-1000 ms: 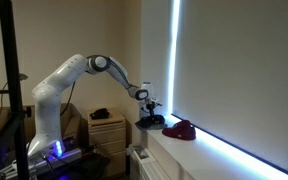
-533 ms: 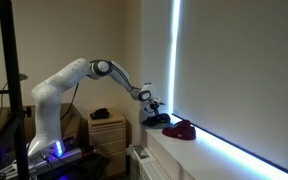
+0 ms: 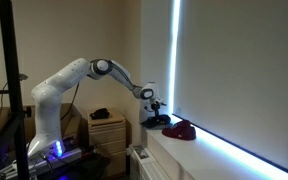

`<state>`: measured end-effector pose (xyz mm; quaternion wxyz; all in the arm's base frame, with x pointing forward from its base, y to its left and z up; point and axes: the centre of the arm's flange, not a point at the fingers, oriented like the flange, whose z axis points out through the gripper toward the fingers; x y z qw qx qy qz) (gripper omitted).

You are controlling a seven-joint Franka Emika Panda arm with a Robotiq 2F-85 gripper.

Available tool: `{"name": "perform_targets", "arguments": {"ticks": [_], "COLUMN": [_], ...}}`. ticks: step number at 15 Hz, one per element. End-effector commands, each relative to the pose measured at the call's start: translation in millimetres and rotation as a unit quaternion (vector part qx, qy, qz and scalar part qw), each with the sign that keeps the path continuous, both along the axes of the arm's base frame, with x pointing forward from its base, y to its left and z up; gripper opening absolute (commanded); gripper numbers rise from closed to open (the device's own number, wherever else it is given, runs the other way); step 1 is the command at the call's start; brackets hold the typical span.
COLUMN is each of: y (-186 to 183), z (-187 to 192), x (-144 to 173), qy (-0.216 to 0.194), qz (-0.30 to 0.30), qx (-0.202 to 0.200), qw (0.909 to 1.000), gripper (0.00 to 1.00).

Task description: Pick up the top two caps and put them directly on the window sill

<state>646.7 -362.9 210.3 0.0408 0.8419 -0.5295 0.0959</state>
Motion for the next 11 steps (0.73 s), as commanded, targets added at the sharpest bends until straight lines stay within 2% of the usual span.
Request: {"name": "perform_targets", "arguments": {"ticks": [1,5,6,7,8,9,11], "y": [-18,-33,-37,-39,-41,-42,-43], "z": [66,131,146,158,164,151,164], "x": [-19,-50,-59,-68,-75,-58,-71], "qy": [0.025,0.007,0.009,0.029,0.065,0.034,0.052], "qz": [-0.027,-0.039,-0.039,-0.040,-0.029,-0.042,-0.037], "qx": [0.068,0.108,0.114,0.121,0.140,0.109,0.131], "qw": [0.9970,0.9934,0.9926,0.9914,0.9876,0.9925,0.9894], "gripper": [0.99,1.00,1.00,1.00,1.00,1.00,1.00]}}
